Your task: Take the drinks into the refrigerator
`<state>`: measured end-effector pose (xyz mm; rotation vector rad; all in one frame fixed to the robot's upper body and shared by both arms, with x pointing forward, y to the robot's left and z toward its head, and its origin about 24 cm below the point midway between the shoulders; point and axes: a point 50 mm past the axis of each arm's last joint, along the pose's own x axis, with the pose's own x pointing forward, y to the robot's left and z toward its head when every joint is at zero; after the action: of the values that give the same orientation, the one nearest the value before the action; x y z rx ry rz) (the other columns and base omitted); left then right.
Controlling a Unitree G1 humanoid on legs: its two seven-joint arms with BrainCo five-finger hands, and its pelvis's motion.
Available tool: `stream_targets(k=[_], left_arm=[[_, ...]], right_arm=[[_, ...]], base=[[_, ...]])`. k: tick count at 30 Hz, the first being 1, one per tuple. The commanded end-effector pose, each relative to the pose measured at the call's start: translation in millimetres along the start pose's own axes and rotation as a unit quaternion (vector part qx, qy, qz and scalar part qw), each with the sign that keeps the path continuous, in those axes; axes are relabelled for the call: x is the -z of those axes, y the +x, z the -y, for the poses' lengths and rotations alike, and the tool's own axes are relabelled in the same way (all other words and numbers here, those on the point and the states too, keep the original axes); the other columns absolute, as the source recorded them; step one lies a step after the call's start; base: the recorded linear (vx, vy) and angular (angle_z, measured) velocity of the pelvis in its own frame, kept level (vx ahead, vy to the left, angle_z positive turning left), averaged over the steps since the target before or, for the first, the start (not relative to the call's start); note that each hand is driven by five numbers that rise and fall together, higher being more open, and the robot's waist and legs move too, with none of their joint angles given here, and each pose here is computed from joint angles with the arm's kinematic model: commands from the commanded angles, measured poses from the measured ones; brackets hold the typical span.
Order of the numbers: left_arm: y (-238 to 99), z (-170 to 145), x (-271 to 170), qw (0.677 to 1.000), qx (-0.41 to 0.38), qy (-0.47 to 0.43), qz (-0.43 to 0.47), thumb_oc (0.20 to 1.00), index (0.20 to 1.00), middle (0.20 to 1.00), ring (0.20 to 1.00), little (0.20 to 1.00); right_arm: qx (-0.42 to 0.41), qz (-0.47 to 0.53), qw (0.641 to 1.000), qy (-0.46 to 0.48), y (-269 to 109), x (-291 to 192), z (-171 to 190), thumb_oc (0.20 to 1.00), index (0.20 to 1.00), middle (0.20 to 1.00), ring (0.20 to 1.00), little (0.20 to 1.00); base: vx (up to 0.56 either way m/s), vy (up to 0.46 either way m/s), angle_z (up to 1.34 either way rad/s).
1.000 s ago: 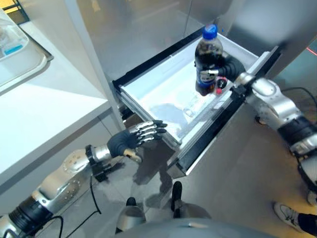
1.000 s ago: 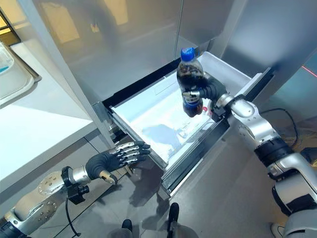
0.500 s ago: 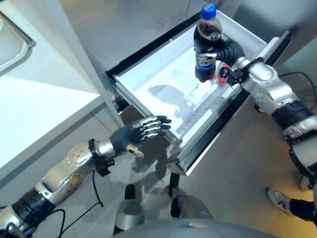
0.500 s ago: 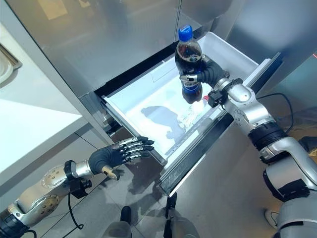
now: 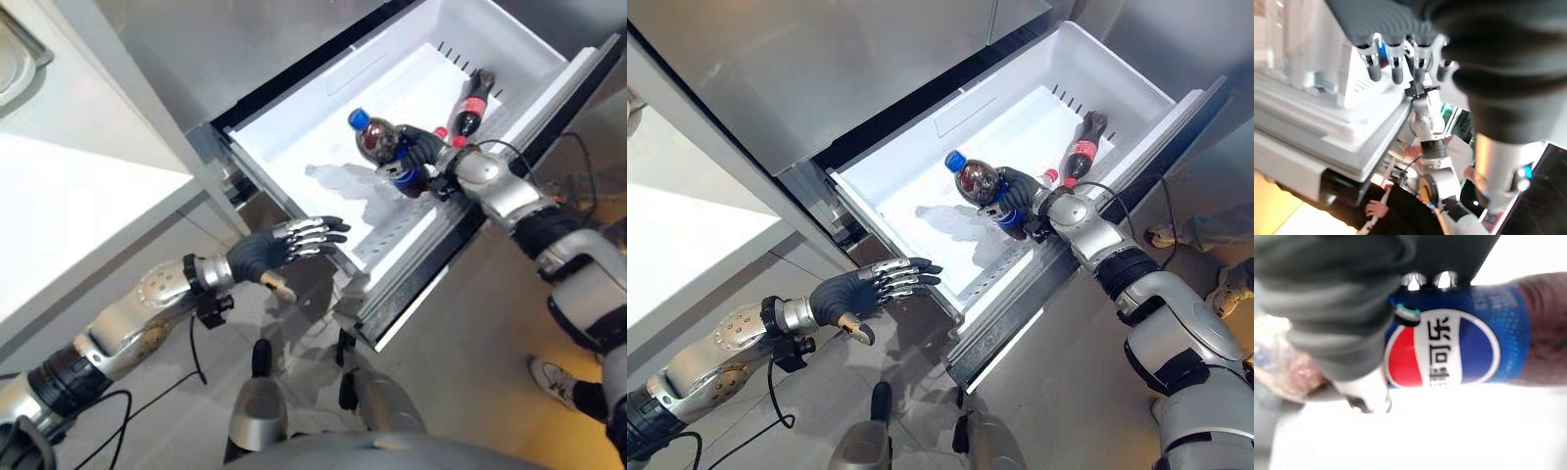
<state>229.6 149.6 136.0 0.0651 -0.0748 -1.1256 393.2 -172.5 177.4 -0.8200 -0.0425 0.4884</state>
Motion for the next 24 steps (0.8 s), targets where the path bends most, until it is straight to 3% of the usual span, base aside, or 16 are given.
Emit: stream_targets(k=[1,15,20,24], left_arm=[[4.3,13.5,-15.5,0.998,0.029,0.037,0.034,1.0,1.0,1.0,1.0,1.0],[5.1,14.1,-17.0,0.998,0.002,0.044,0.054,1.0,1.0,1.0,1.0,1.0],[5.4,13.3,-18.5,0.997,-0.013,0.045,0.069,1.0,1.0,1.0,1.0,1.0],[7.6,13.0,-19.8,0.996,-0.016,0.043,0.078,1.0,1.0,1.0,1.0,1.0]], right_arm=[[0.023,0.022,0.995,-0.096,3.9,-27.8,24.0,0.2,0.2,0.2,0.2,0.2],[-0.05,0.01,0.961,-0.272,25.8,-41.7,-12.9,0.2,0.2,0.2,0.2,0.2],[-0.105,0.024,0.913,-0.394,28.6,-46.6,-38.4,0.2,0.2,0.2,0.2,0.2],[-0.134,0.01,0.896,-0.423,31.6,-36.2,-55.2,0.2,0.2,0.2,0.2,0.2]], base=[[-0.02,-0.009,0.12],[-0.01,-0.005,0.03],[-0.02,-0.013,0.05],[-0.01,-0.004,0.01]])
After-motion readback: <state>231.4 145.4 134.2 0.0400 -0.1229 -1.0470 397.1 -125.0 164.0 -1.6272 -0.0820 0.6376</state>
